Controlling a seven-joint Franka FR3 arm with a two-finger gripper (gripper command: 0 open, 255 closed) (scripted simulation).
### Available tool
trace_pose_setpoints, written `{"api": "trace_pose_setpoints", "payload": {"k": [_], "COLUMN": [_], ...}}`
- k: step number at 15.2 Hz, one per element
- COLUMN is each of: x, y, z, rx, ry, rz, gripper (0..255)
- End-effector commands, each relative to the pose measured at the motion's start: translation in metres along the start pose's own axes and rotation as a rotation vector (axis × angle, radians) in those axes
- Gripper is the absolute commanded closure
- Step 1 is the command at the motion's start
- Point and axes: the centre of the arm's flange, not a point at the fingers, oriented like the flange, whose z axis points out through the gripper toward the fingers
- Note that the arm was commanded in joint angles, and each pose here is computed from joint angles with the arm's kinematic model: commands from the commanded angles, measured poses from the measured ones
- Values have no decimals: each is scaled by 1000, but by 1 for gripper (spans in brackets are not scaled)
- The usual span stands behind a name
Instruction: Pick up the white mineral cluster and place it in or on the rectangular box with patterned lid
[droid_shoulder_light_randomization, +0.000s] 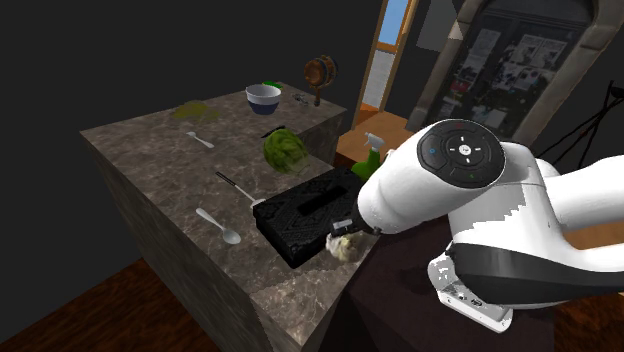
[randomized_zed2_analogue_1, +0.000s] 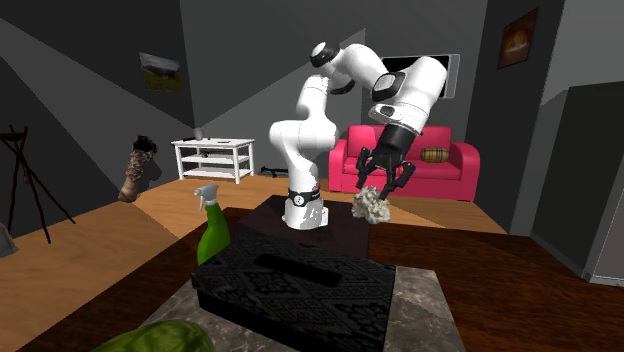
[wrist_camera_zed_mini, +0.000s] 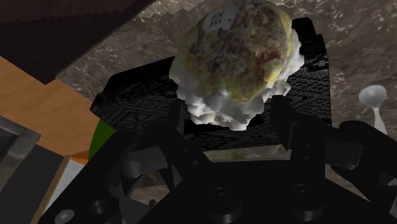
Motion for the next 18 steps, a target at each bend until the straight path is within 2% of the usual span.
{"api": "trace_pose_setpoints", "payload": {"k": [1, 2, 18], "x": [5, 6, 204], "y": [1, 2, 38], "z": [-9, -11, 53], "rx": [0, 0, 0], "ry": [0, 0, 0], "rz": [0, 0, 0], "gripper": [255, 255, 255]}}
